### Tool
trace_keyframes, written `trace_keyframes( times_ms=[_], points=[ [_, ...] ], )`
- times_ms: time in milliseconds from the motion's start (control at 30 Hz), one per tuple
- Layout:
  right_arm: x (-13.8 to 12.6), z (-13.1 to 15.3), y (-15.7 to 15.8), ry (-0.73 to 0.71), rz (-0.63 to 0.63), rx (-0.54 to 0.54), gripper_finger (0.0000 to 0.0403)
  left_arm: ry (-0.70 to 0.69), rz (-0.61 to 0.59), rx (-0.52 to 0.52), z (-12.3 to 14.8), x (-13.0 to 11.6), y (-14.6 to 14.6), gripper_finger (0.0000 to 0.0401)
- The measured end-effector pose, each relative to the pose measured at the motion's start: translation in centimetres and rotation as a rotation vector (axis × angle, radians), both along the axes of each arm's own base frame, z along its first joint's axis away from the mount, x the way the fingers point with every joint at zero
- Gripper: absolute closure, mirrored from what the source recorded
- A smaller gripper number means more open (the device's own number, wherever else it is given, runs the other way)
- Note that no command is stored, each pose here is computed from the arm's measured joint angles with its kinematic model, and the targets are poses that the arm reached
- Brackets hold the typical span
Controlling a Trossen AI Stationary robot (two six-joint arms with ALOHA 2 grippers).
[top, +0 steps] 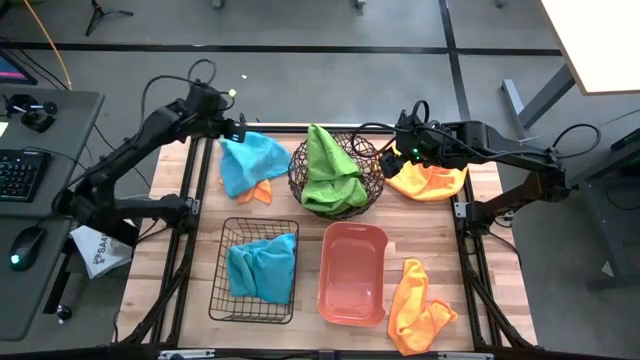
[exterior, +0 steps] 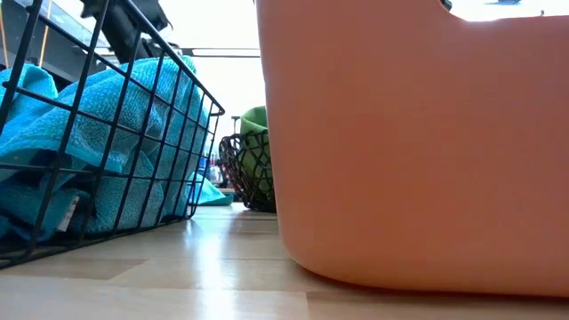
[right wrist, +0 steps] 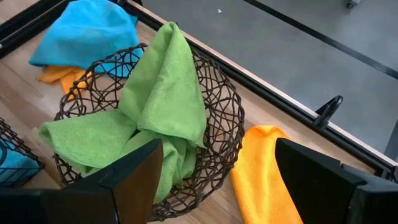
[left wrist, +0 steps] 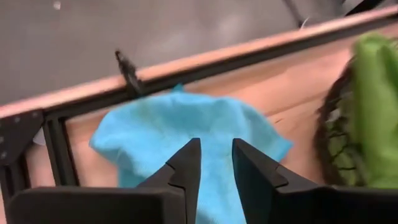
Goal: Sort microfiber towel by color & place in baskets
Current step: Put the blue microfiber towel into the black wire basket
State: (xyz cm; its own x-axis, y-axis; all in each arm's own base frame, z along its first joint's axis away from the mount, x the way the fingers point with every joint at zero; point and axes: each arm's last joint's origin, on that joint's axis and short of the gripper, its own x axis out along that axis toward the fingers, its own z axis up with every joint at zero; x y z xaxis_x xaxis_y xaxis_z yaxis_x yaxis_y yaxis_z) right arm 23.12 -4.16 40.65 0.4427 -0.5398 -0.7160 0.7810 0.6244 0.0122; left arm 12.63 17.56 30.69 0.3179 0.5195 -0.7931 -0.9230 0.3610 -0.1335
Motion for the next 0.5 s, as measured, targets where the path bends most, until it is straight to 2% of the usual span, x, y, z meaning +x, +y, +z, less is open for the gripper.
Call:
trace_keyframes(
  times_ms=[233, 367, 500],
  points=[
    [0.0, 0.0, 0.0, 0.003, 0.0, 0.0, 0.0096, 0.154, 0.032, -0.124, -3.2, 0.9, 1.5, 0.0294],
    [0.0, 0.0, 0.0, -0.001, -0.005, 0.003, 0.0096, 0.134, 0.095, -0.209, -5.4, 0.3, 0.6, 0.0276],
    [0.0, 0.0, 0.0, 0.002, -0.006, 0.004, 0.0096, 0.074, 0.206, -0.232, -7.6, -1.1, -1.4, 0.0256]
  ],
)
